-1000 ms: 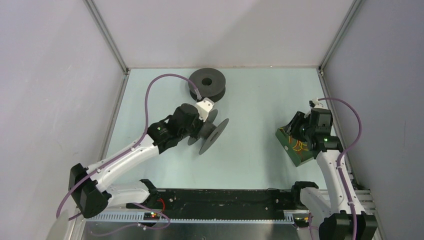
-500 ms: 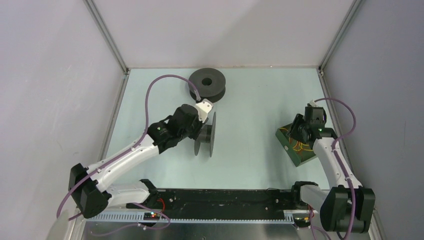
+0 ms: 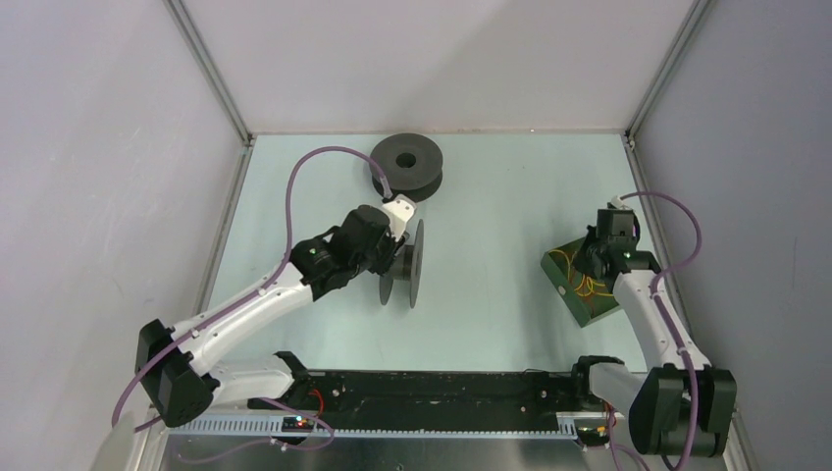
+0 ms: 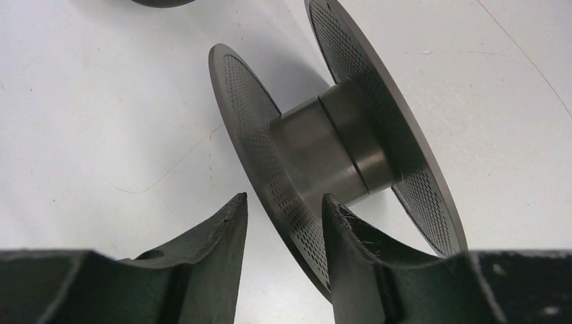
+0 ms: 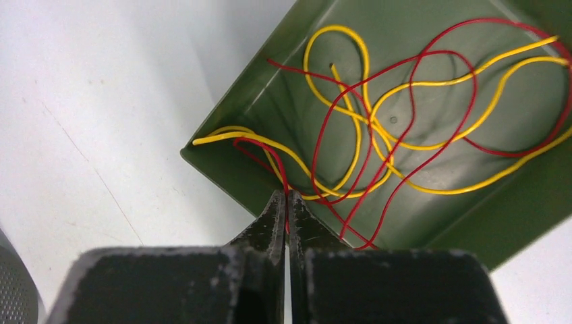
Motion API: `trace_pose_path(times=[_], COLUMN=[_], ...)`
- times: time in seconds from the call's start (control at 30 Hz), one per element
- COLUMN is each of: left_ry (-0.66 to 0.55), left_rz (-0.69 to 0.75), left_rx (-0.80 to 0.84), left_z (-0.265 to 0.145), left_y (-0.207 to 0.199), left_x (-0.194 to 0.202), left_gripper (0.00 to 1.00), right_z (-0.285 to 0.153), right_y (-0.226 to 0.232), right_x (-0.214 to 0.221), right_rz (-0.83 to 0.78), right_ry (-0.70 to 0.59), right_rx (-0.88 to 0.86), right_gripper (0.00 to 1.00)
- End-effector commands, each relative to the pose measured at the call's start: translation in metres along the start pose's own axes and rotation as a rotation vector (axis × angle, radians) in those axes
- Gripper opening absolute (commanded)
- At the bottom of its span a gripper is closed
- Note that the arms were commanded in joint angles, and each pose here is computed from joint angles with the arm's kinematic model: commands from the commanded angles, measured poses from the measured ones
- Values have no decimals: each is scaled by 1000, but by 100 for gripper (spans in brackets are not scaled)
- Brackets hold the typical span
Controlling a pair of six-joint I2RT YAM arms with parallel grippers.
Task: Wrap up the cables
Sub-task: Move the cable reel to the center of the board.
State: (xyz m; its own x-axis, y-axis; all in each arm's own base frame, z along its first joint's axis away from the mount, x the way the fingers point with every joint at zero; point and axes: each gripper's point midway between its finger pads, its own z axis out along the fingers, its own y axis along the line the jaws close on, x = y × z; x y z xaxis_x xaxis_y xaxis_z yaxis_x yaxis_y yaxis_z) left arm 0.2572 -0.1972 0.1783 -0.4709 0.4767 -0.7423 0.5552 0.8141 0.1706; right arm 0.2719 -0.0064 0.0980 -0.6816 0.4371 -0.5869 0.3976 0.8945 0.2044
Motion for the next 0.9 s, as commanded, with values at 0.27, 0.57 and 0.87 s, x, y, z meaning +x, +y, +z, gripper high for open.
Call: trace_pose_path(times=[0.27, 0.57, 0.87], left_ry=[-68, -88, -97], left_rz=[-47, -46, -46], left_rx=[-32, -17, -11], left_z=[-12, -17, -20], left_y=[9, 8, 7], left_x=[-25, -29, -30], left_gripper=[55, 56, 56], right_z=[-77, -145, -263], right_y=[-17, -21, 6], right_x=[-85, -145, -235], right_rz=[69, 70, 97], right_ry=[-336, -558, -952], right_rx=[148, 197, 72], right_gripper=[0, 0, 0])
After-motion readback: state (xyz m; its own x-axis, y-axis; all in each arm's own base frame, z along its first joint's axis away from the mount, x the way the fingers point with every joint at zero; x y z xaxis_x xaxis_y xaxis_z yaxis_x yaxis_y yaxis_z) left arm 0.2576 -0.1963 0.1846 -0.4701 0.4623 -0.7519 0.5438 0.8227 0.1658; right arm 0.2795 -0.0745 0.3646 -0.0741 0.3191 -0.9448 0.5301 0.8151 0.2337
